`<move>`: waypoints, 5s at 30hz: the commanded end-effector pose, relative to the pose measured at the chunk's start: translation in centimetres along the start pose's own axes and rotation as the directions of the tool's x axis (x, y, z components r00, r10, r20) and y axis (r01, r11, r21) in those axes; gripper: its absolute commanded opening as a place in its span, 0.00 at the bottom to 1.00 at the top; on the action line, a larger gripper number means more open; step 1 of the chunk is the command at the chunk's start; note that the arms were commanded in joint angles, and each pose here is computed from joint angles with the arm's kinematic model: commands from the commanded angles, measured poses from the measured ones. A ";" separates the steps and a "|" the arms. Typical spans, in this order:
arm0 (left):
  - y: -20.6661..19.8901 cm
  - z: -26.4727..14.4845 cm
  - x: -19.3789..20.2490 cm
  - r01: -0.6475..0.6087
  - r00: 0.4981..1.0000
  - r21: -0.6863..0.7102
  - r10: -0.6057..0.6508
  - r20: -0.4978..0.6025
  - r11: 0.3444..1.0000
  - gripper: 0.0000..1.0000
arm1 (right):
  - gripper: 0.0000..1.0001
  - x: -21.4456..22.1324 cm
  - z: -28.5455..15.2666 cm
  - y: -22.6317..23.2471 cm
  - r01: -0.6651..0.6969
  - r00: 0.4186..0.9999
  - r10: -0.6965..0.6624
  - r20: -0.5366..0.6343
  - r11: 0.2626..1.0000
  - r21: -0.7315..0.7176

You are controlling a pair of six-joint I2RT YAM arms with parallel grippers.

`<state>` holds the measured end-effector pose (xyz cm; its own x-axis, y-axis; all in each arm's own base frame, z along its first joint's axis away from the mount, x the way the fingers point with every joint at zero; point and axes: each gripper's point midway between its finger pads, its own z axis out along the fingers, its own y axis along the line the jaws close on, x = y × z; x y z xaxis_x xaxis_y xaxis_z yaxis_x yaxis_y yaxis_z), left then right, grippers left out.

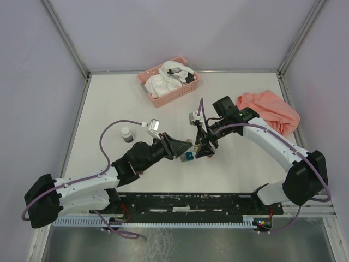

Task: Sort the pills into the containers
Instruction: Unscrew the lid of the pill bottle.

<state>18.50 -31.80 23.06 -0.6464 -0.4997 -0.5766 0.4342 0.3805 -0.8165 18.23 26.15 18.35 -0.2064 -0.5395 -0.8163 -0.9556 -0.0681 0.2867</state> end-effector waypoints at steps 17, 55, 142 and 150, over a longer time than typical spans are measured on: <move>-0.9 0.2 -0.8 0.029 0.999 0.015 -0.029 0.022 0.999 0.74 | 0.02 -0.9 -0.6 0.0 0.038 0.999 -0.039 0.026 0.999 0.016; -5.4 -1.1 -0.8 -0.759 0.569 0.555 0.761 0.313 0.339 0.93 | 0.02 -1.5 -1.8 3.5 0.209 0.976 -0.203 0.079 0.975 -0.076; 9.3 -3.6 -4.7 0.003 0.982 -0.410 0.075 0.174 0.912 0.03 | 0.02 -1.5 -1.4 -0.2 0.060 0.997 -0.064 0.049 0.995 0.081; 17.7 -8.3 -5.6 -0.017 0.974 -0.697 0.170 0.151 0.717 0.04 | 0.02 -2.0 -1.6 0.2 0.078 0.994 -0.083 0.065 0.994 0.077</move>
<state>23.95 -20.71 15.62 -0.4973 -0.6000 -0.6267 0.0300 0.7100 -0.7036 19.10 25.55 19.24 -0.1834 -0.5236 -0.8320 -0.9750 -0.0110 0.2218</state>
